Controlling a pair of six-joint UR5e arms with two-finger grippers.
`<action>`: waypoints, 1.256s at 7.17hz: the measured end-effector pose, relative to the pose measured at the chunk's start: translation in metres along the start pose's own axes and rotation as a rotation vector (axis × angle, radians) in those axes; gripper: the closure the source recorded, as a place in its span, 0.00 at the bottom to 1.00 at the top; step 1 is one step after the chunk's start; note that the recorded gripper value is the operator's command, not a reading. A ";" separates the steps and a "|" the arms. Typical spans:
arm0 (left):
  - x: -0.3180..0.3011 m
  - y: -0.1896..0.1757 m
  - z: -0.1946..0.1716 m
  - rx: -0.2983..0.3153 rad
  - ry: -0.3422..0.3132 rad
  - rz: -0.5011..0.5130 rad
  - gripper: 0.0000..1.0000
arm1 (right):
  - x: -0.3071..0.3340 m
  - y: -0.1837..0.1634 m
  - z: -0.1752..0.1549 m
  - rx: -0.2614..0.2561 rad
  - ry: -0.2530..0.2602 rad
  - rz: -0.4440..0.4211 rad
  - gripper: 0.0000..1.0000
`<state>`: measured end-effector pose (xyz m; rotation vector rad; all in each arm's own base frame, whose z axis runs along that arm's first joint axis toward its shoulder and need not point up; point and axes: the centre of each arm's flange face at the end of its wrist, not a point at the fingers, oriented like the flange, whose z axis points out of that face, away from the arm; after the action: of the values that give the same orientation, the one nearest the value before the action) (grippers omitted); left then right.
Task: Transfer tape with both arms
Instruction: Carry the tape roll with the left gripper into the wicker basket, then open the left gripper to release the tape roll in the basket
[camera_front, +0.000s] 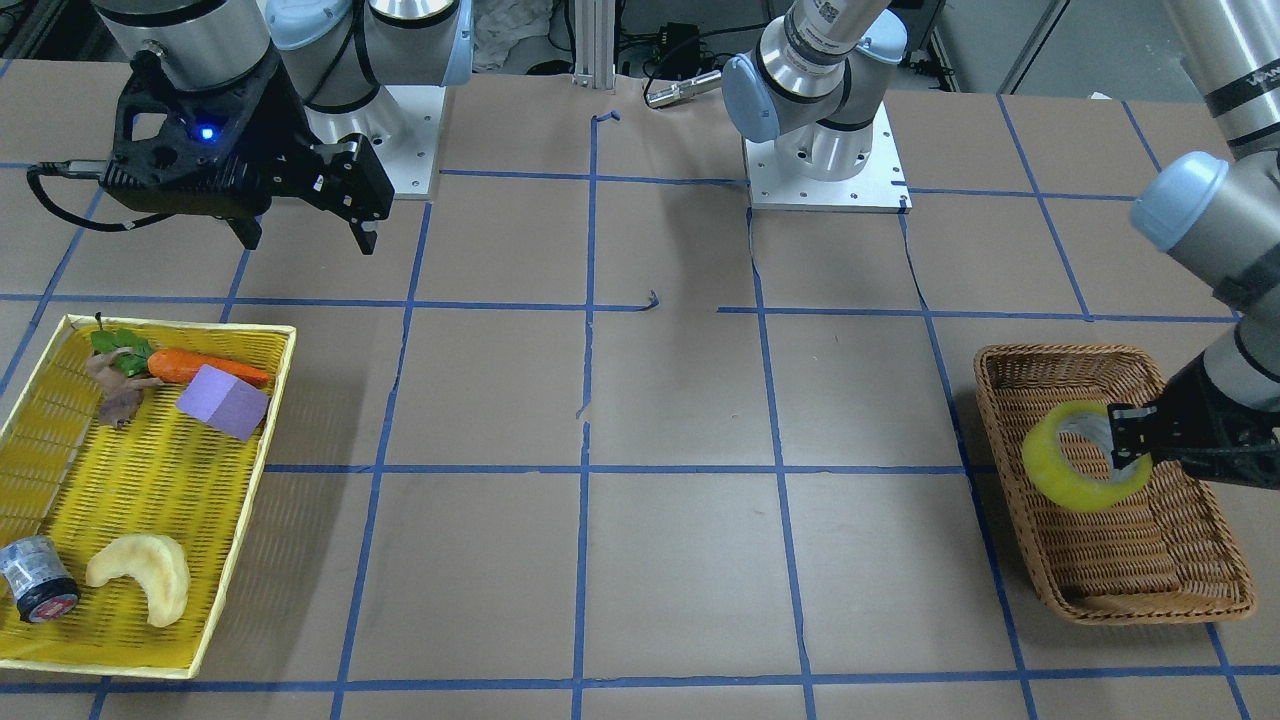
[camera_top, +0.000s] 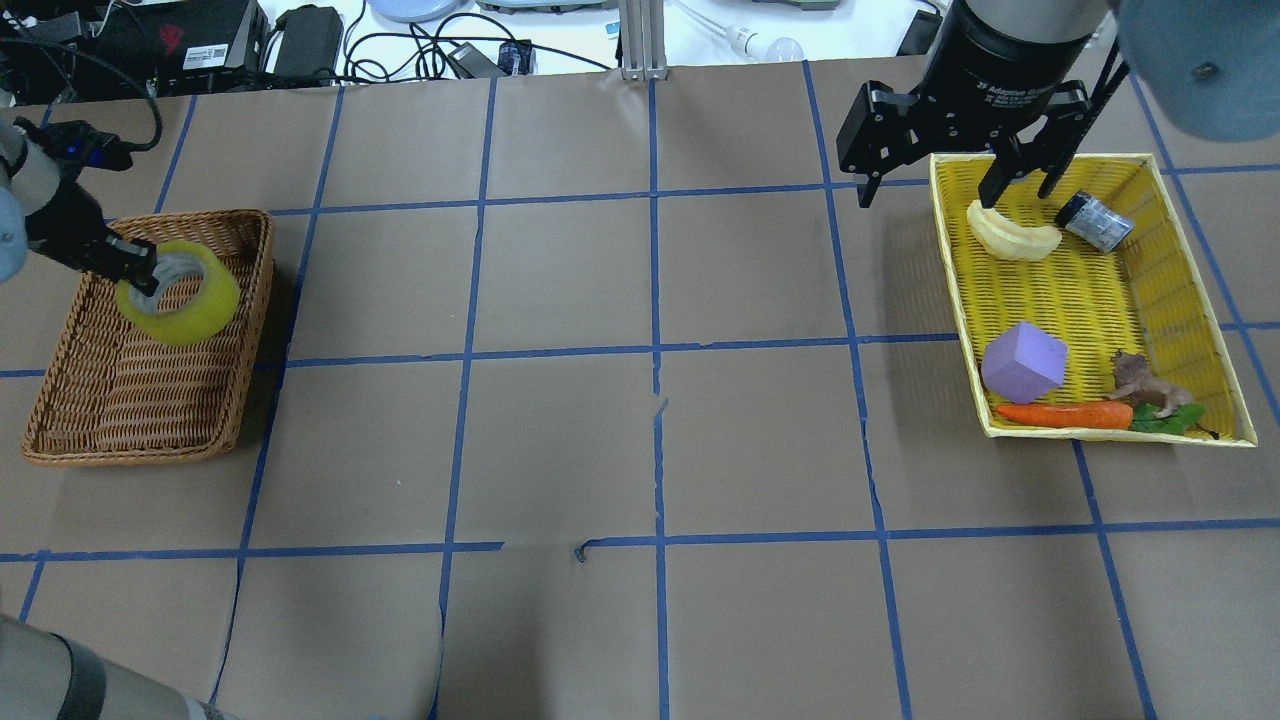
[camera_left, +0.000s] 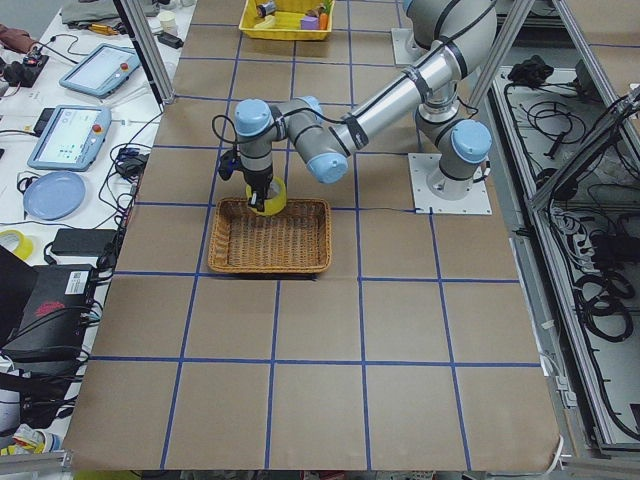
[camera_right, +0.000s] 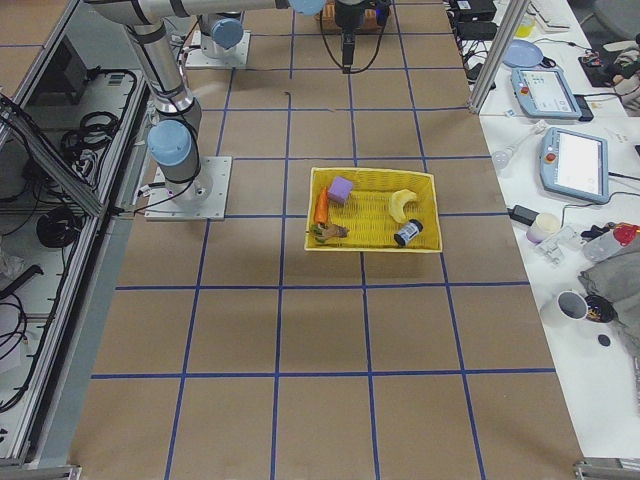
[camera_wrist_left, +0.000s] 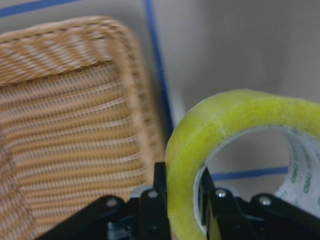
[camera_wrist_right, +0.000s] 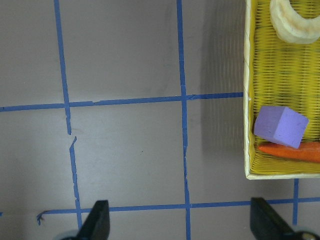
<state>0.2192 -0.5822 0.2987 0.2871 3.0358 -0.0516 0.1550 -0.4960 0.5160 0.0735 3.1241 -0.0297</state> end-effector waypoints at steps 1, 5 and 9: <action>-0.023 0.014 0.012 -0.003 0.002 0.013 1.00 | 0.000 0.000 0.000 0.000 -0.001 0.000 0.00; -0.025 0.036 0.080 -0.007 0.009 -0.021 0.11 | 0.000 0.001 0.001 -0.001 -0.004 0.001 0.00; -0.025 0.016 0.013 0.053 -0.062 -0.065 0.07 | 0.000 0.001 0.000 -0.002 -0.004 0.001 0.00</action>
<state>0.2478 -0.5720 0.2878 0.1876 2.9851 -0.1422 0.1554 -0.4951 0.5155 0.0744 3.1197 -0.0274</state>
